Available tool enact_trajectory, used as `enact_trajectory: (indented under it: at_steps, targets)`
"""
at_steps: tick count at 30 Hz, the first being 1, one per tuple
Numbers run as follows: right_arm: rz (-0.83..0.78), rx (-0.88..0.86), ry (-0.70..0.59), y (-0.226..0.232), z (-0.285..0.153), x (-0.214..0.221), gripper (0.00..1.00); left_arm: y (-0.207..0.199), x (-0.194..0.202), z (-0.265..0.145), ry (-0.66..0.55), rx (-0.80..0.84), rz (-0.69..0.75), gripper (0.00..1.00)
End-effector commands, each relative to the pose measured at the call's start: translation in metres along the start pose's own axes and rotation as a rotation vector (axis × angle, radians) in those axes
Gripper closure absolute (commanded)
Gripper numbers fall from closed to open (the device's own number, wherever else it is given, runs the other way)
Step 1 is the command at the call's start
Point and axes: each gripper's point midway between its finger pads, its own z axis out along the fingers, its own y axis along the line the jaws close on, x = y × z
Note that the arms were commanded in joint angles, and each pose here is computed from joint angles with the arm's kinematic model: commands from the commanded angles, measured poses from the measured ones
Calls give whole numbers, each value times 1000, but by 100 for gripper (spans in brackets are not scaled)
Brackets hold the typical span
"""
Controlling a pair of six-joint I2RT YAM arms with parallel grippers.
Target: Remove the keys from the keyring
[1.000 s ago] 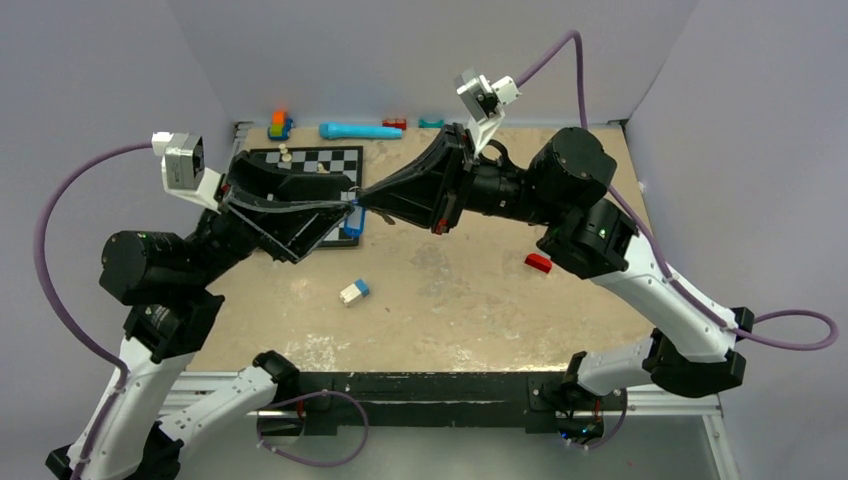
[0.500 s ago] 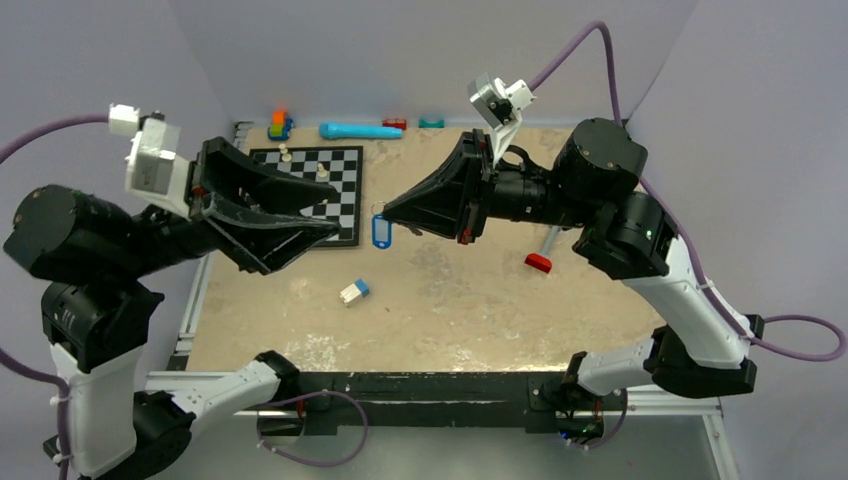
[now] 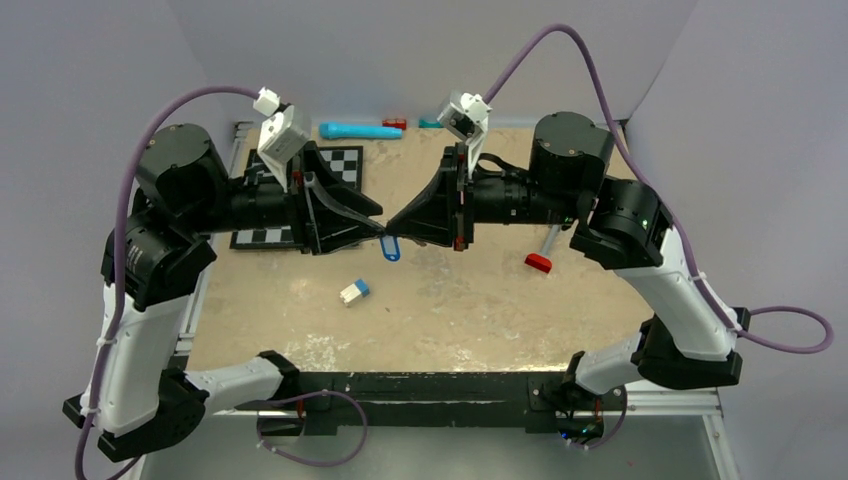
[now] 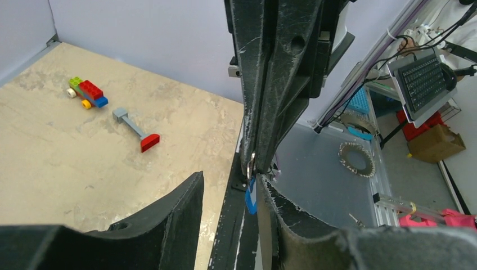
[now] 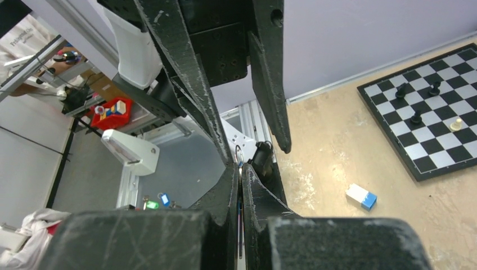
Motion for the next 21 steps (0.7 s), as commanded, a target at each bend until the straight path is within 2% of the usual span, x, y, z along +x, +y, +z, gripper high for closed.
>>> enact_trajectory:
  at_steps: [1,15,21]
  targets:
    - [-17,-28,-8,4,3,0,100,-11,1,-6,-5,38,45,58]
    - [-14,-60,-36,12,4,-8,100,-23,-1,-13,9,65,58,61]
    - [-10,-70,-34,12,8,-8,100,-23,-4,-11,-1,70,57,71]
